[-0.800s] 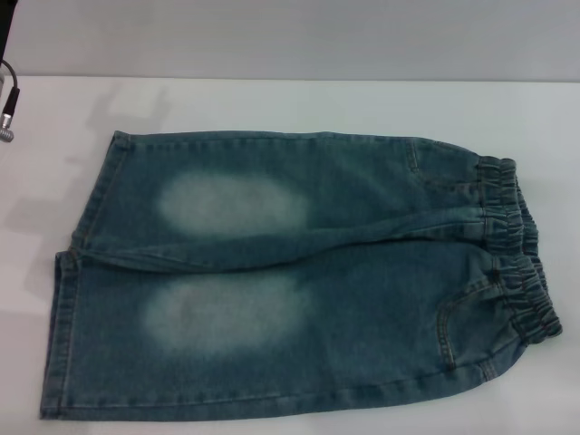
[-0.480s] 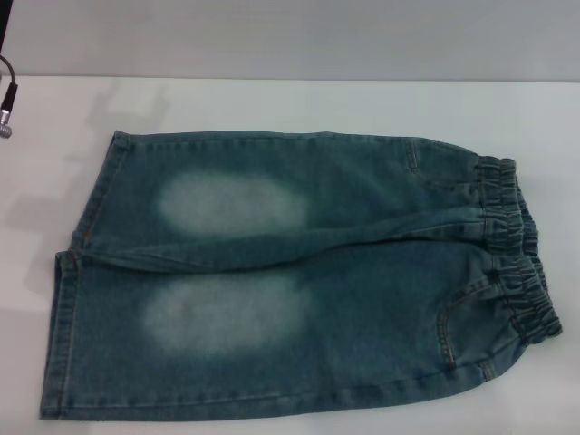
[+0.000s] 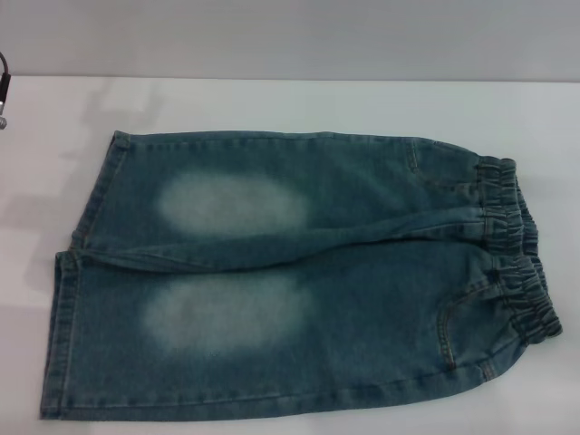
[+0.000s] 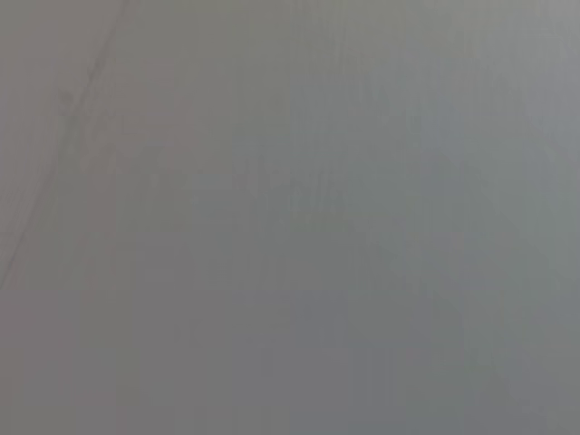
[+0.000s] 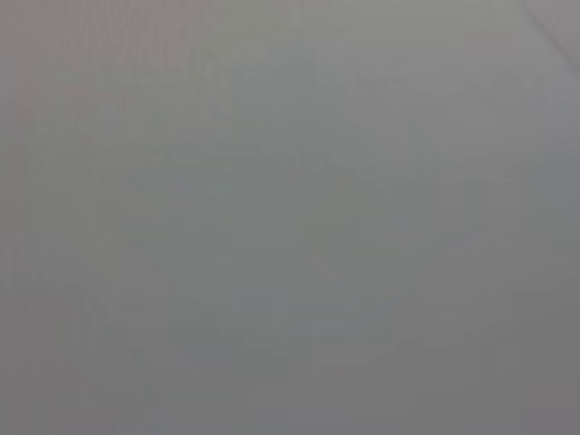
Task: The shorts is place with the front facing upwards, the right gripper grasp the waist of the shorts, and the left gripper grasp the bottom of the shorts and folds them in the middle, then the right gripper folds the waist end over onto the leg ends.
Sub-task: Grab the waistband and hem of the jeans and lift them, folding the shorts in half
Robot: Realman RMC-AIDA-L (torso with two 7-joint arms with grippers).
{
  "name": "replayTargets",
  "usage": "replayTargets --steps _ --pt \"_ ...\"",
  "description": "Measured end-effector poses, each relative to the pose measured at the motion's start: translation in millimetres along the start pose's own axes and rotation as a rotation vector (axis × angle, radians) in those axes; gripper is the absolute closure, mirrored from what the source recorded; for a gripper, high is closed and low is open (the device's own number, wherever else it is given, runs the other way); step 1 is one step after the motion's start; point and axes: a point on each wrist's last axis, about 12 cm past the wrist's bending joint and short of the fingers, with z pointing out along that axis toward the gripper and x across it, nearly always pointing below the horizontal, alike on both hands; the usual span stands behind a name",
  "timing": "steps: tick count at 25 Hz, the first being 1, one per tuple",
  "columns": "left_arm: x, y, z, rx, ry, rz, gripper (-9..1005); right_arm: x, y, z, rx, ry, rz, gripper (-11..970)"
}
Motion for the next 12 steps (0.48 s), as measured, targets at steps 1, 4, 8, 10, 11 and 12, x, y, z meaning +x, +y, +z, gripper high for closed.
replayTargets --steps 1,4,8,10,11,12 --pt "-0.2 0.4 0.0 -0.004 -0.002 -0.003 234 -0.2 -0.6 -0.3 0.003 -0.001 0.001 232" --pt "-1.1 2.2 0.5 -0.022 -0.010 -0.046 234 -0.7 -1.8 -1.2 0.011 -0.003 0.000 231" --pt "-1.0 5.4 3.3 -0.024 0.006 -0.126 235 -0.8 -2.0 -1.2 0.012 -0.003 0.003 231" --pt "-2.1 4.9 8.5 -0.002 0.019 -0.164 235 -1.0 -2.2 -0.9 0.015 -0.006 0.018 232" --pt "-2.3 4.8 10.6 0.008 0.030 -0.179 235 -1.2 -2.7 -0.8 0.017 -0.007 0.030 232" --pt "-4.3 5.5 15.7 0.029 0.046 -0.206 236 -1.4 -3.3 -0.8 0.021 -0.008 0.041 232"
